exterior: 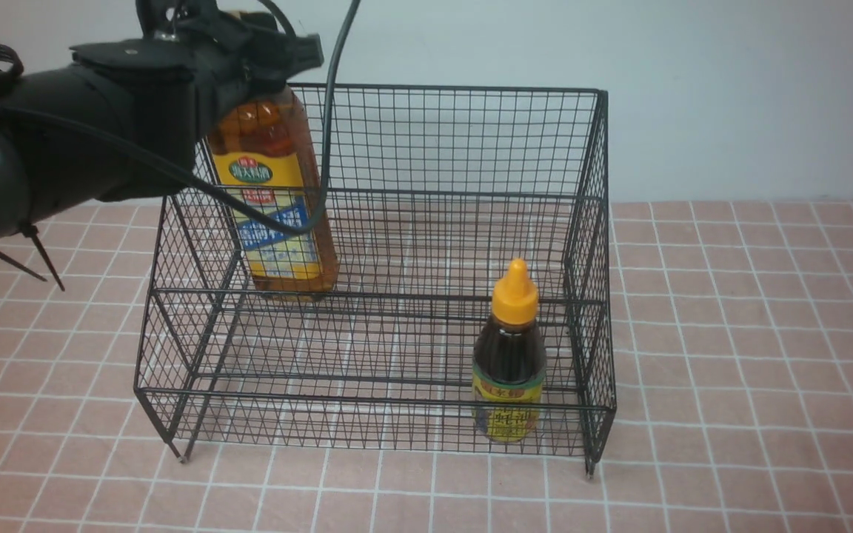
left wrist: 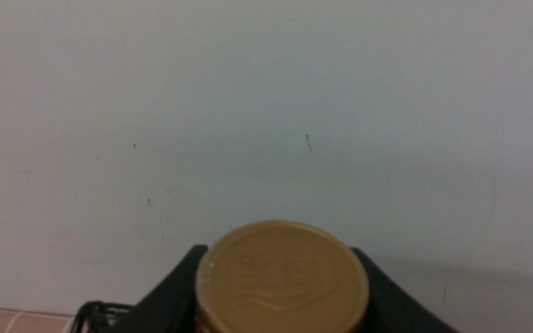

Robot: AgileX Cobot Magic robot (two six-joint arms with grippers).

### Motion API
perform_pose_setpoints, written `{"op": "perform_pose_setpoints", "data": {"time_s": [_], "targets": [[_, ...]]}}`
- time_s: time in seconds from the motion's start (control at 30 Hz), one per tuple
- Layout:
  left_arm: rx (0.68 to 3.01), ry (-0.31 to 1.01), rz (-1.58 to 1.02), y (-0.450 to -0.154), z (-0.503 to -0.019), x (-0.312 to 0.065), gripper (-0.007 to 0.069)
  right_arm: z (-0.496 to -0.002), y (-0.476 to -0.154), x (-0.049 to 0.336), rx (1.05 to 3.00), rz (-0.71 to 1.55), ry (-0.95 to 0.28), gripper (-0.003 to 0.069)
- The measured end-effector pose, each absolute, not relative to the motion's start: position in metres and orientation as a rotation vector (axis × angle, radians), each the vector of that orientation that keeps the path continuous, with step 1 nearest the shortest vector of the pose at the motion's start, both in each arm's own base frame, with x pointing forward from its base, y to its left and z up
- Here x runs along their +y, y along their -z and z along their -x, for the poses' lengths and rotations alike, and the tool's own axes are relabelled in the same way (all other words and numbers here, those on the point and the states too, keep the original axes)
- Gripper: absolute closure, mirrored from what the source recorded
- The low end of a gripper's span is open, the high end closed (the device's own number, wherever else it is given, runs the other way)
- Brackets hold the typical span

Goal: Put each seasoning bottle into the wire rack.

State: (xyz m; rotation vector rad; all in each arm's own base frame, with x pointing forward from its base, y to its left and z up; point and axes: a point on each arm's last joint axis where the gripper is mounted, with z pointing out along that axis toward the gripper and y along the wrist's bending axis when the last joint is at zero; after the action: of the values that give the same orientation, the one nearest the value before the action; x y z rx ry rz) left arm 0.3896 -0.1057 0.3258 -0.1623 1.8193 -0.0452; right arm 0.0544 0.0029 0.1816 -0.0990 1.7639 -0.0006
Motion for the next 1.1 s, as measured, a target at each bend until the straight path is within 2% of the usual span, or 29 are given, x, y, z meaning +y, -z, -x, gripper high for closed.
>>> {"op": "perform_pose_setpoints", "data": {"time_s": [0.1,0.23,0.4,0.47,0.57,0.6,0.67,0.7,0.73,0.8,0.97,1.1], "targets": [[1.817,0.015,0.134,-0.332,-0.388,-0.105,0.0278,-0.054,-0.182,0.003,1.764,0.099,0.001,0.0673],[1.828,0.045,0.103,-0.342,-0.382,-0.106,0.0235,-0.054,-0.182,0.003,1.764,0.1,0.001,0.0673],[1.784,0.029,-0.059,-0.364,-0.368,-0.111,0.0241,-0.054,-0.182,0.003,1.764,0.1,0.001,0.0673],[1.696,0.017,-0.144,-0.395,-0.347,-0.108,0.0284,-0.054,-0.182,0.003,1.764,0.1,0.001,0.0673],[1.638,0.026,-0.162,-0.415,-0.333,-0.105,0.0348,-0.054,-0.182,0.003,1.764,0.1,0.001,0.0673],[1.617,0.036,-0.165,-0.422,-0.328,-0.103,0.0378,-0.054,-0.182,0.003,1.764,0.1,0.001,0.0673],[1.547,0.081,-0.189,-0.443,-0.309,-0.101,0.05,-0.054,-0.182,0.003,1.764,0.1,0.001,0.0673],[1.542,0.085,-0.192,-0.445,-0.308,-0.101,0.051,-0.054,-0.182,0.003,1.764,0.1,0.001,0.0673],[1.512,0.114,-0.211,-0.452,-0.301,-0.101,0.0562,-0.054,-0.182,0.003,1.764,0.1,0.001,0.0673],[1.464,0.166,-0.253,-0.462,-0.29,-0.103,0.061,-0.054,-0.182,0.003,1.764,0.1,0.001,0.0673],[1.321,0.358,-0.412,-0.487,-0.259,-0.114,0.0632,-0.054,-0.182,0.003,1.764,0.1,0.001,0.0673],[1.238,0.625,-0.501,-0.501,-0.229,-0.124,0.0632,-0.054,-0.182,0.003,1.764,0.1,0.001,0.0673]]}}
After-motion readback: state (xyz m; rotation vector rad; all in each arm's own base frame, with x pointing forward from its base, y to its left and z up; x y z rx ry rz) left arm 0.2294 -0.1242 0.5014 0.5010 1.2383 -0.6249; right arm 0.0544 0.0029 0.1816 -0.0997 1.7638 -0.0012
